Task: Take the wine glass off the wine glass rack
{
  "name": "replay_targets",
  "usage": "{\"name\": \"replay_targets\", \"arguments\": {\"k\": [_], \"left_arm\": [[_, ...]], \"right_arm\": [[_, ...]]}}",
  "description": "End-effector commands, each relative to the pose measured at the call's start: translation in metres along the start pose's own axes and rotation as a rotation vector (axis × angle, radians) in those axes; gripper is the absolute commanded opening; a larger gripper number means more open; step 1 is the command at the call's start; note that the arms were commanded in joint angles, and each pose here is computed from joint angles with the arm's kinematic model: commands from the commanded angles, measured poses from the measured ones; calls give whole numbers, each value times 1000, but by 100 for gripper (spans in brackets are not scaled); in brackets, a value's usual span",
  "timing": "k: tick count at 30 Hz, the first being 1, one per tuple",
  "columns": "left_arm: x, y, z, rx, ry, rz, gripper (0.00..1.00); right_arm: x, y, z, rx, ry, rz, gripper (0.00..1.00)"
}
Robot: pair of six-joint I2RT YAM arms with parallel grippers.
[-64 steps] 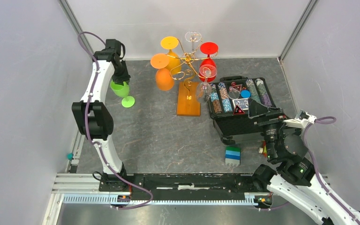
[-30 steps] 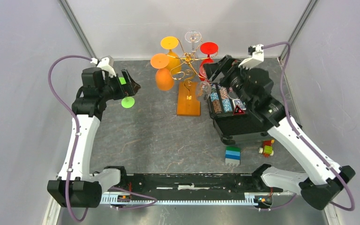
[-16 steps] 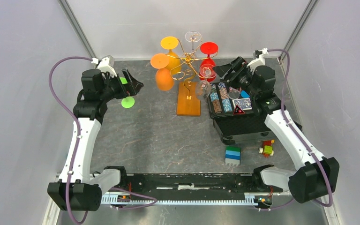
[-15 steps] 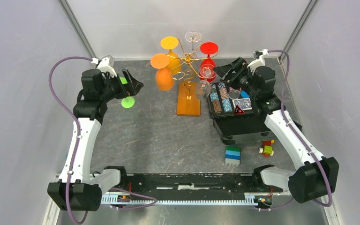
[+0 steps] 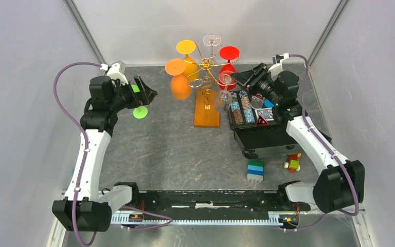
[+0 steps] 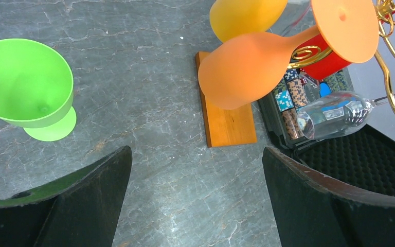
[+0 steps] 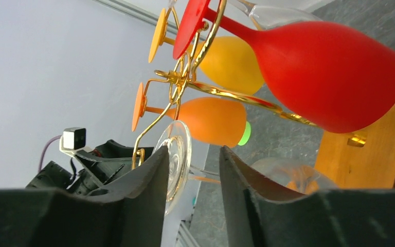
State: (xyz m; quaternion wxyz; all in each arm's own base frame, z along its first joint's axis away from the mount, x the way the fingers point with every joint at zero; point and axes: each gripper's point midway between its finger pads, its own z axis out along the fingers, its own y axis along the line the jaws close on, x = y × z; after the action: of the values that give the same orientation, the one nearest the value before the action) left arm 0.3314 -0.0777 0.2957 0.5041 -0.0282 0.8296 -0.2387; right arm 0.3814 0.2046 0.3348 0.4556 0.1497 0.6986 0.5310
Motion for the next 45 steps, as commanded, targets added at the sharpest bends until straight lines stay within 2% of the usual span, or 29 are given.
{"name": "replay_targets", "arguments": {"k": [1, 9, 19, 31, 45], "left_arm": [[-4, -4, -4, 14, -25, -14, 100], [-2, -5, -3, 22, -18, -24, 100], [-1, -3, -2, 16, -15, -24, 100], [-1, -3, -2, 14, -14, -28, 100], [-1, -2, -3, 8, -15, -24, 100]], "right_arm": [[0, 19, -4, -87, 4, 43, 41], [-3, 19, -9, -66, -20, 47, 26], [-11, 33, -17, -69, -48, 35, 1], [-9, 58, -28, -135, -46, 56, 0], [13, 79, -9, -186, 10, 62, 0]]}}
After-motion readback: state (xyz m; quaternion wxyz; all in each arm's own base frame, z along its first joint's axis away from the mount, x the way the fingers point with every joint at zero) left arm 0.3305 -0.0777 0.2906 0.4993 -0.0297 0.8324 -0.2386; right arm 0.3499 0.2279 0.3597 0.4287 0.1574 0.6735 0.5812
